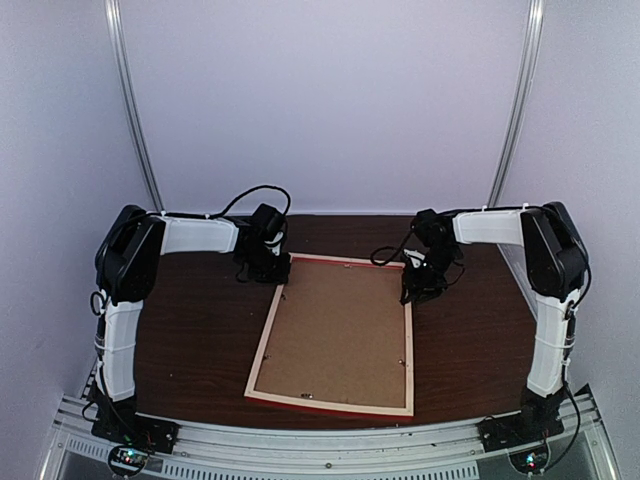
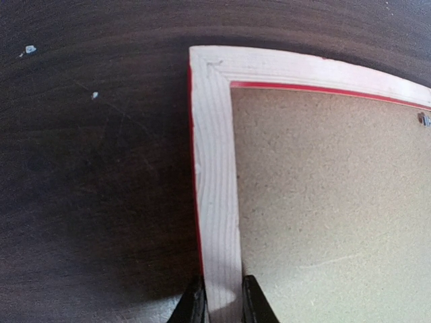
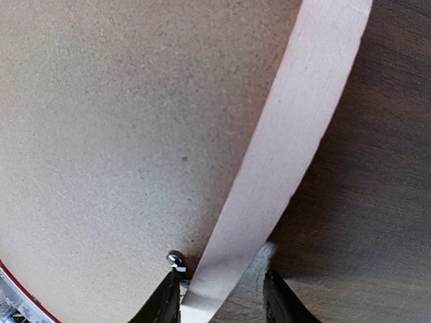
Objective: Put the photo into the frame
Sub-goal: Press the fastener onto the backboard.
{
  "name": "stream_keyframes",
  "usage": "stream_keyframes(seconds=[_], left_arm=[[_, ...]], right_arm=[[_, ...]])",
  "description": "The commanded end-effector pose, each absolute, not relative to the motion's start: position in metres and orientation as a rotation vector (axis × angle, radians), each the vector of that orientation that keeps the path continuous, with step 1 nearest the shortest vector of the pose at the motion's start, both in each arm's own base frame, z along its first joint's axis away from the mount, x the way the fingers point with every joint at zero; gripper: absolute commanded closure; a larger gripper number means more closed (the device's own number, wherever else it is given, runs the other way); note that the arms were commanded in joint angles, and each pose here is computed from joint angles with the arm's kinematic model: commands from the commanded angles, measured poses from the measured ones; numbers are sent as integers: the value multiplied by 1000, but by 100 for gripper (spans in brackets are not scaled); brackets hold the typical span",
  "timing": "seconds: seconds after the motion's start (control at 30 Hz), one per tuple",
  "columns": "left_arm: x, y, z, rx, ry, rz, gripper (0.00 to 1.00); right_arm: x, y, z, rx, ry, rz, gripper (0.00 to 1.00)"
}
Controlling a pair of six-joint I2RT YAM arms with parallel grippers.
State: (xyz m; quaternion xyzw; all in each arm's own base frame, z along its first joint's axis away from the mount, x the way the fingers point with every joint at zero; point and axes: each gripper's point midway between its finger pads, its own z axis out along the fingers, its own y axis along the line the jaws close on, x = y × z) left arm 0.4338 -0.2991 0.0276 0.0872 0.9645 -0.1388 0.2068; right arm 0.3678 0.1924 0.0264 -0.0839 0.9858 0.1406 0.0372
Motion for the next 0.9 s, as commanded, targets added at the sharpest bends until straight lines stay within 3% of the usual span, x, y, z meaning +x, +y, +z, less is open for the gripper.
stream_keyframes(seconds=[0.0, 0.33, 0.6, 0.87], left_arm=[[422, -293, 12, 293, 2730, -346, 83], [422, -293, 14, 294, 2728, -348, 83], [422, -293, 14, 294, 2727, -349, 83], [422, -293, 15, 291, 2725, -350, 83]], right_arm=[[369, 179, 15, -302, 3036, 274, 60], [381, 197, 27, -312, 2966, 466, 67], [380, 209, 32, -347, 2949, 601, 61], [368, 203, 24, -407, 2984, 505, 55]])
